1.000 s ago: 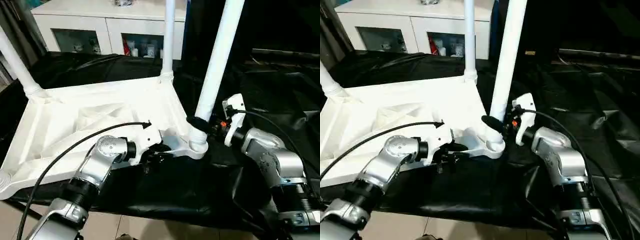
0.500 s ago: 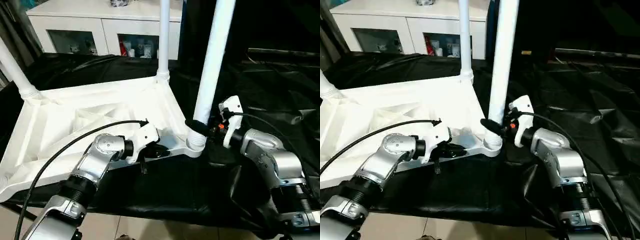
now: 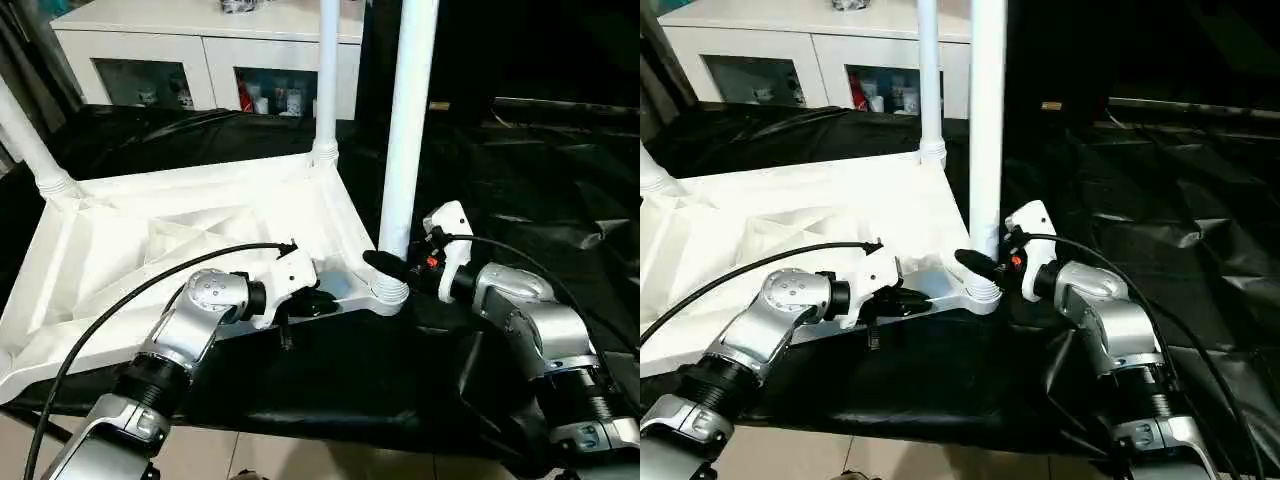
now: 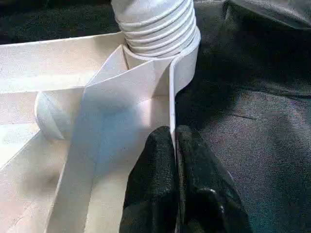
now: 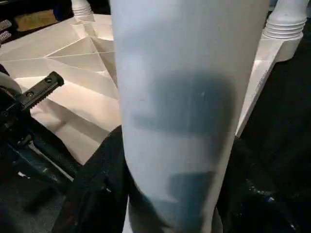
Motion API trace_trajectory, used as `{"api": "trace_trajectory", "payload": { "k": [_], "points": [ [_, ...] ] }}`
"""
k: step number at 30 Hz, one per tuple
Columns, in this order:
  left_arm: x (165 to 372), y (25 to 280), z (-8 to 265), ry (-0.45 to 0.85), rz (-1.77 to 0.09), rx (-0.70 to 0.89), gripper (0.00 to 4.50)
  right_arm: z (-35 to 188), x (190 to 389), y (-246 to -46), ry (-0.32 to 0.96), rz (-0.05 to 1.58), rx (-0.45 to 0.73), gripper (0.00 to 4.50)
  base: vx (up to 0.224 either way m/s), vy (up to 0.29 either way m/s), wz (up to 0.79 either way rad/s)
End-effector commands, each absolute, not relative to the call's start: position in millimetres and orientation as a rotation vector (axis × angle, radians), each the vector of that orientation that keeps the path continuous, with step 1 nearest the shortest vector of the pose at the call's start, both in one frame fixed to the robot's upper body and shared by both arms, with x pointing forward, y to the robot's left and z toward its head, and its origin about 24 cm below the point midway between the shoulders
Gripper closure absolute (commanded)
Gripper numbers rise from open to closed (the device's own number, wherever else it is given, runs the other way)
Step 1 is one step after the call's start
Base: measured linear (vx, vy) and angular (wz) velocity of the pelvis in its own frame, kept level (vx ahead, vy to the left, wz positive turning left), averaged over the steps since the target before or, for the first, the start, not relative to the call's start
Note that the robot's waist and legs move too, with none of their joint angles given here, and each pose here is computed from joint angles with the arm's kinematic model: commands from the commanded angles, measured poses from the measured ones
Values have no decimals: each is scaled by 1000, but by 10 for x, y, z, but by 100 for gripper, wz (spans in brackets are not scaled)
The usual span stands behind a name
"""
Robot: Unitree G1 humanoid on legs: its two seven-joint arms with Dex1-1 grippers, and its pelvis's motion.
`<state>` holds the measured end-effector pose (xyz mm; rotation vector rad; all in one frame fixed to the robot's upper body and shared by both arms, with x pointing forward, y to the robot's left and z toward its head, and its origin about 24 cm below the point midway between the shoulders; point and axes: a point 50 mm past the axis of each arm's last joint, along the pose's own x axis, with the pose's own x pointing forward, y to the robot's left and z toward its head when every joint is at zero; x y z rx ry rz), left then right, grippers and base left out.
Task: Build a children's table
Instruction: Insert table leg to table base
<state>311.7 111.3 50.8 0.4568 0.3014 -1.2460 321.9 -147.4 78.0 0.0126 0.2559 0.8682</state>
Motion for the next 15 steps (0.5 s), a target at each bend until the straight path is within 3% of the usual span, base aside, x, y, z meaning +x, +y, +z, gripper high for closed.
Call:
{"api": "trace_trajectory", "payload": {
  "k": [1, 8, 15],
  "points": [
    [3097, 1187, 439, 344, -1238, 474, 450, 765, 3250, -1481, 256, 860, 14, 259, 0, 0, 0],
    [3093, 1171, 447, 341, -1251, 487, 450, 697, 3248, -1528, 217, 825, 122, 259, 0, 0, 0],
    [3123, 1187, 464, 338, -1242, 510, 450, 415, 3073, -1657, 169, 715, 259, 259, 0, 0, 0]
  ]
}}
